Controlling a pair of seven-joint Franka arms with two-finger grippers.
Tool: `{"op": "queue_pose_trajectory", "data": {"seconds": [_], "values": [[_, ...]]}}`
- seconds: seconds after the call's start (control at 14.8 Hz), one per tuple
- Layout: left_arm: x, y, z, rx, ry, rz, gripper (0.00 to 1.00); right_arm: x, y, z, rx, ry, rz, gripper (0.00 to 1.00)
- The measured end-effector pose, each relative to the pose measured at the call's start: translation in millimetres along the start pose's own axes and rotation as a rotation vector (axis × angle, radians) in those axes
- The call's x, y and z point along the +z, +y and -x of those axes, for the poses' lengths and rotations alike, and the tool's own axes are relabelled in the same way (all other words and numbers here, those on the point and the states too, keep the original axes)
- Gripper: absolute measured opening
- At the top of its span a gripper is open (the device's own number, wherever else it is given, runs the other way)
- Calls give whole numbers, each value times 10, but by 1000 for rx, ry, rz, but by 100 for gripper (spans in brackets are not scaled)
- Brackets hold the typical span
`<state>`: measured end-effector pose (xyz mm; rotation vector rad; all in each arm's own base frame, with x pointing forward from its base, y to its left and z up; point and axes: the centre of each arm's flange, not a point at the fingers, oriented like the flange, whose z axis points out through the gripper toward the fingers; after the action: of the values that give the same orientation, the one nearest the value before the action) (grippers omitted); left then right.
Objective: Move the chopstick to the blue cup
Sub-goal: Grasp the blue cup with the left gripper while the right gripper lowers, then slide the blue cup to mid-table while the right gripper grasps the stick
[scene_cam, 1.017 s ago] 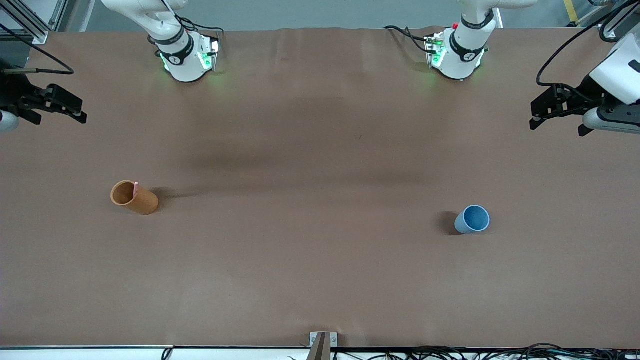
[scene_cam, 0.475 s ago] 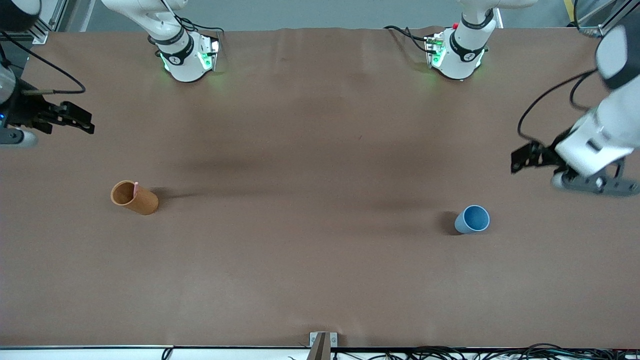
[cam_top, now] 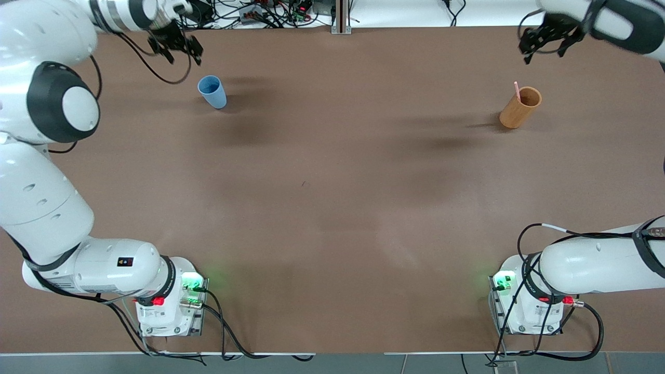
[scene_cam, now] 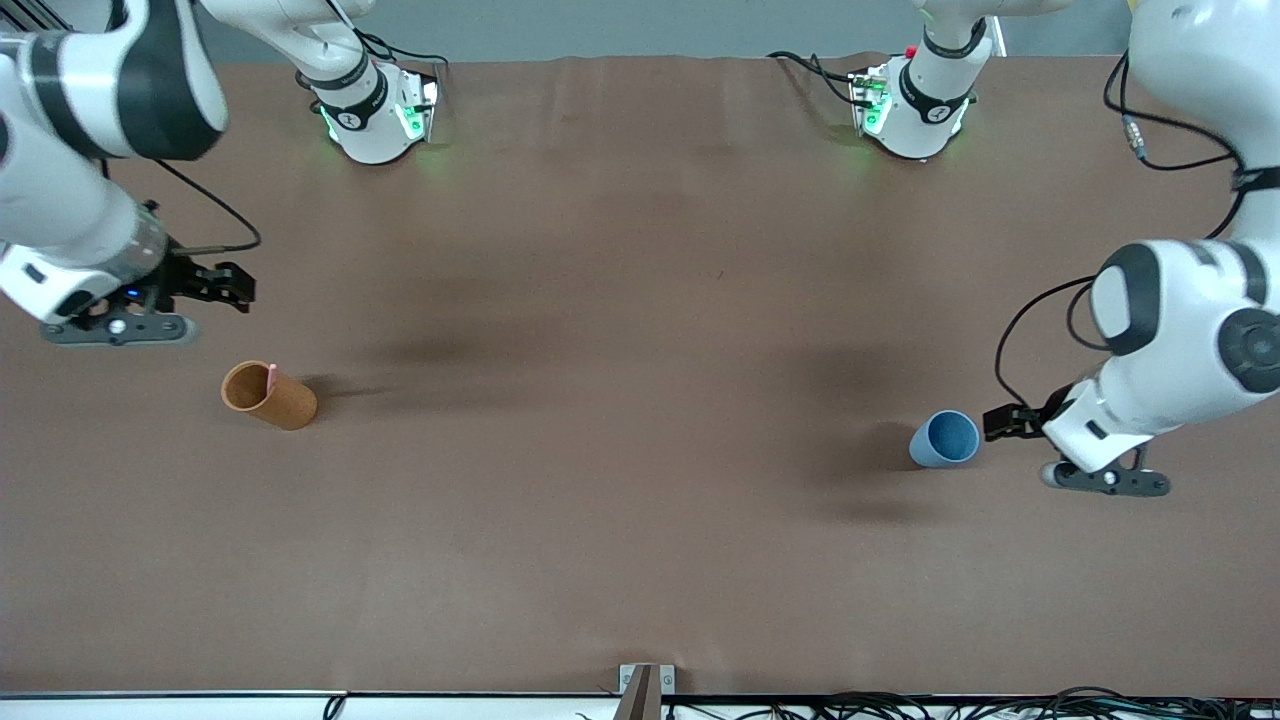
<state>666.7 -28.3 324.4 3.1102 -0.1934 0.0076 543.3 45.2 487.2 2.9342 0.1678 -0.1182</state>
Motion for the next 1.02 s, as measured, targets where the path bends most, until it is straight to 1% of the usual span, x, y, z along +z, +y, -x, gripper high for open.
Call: {"op": "queue_pose_trajectory", "data": {"seconds": [0.2,0.34,0.41,0.47,0.54,0.61,0.68,0.88,1.02], "values": [[515,84,82,7,4,2,100,326,-245,-3,-44,43,25,86],[665,94,153,4,-7,2,100,570,-288,8,-76,81,62,77],[695,93,174,4,-11,2,95,672,-305,20,-86,98,81,76],[709,98,184,1,-14,3,86,753,-320,33,-92,111,101,70],[713,101,187,-2,-15,3,76,807,-329,41,-101,122,124,69],[715,102,188,-2,-15,3,66,843,-333,40,-108,132,146,63],[718,103,190,-2,-16,3,54,877,-340,30,-111,142,163,59],[724,124,192,2,-17,3,27,1062,-402,-41,-110,152,201,55],[720,139,187,6,-15,1,6,1244,-536,-101,-109,159,240,54]]}}
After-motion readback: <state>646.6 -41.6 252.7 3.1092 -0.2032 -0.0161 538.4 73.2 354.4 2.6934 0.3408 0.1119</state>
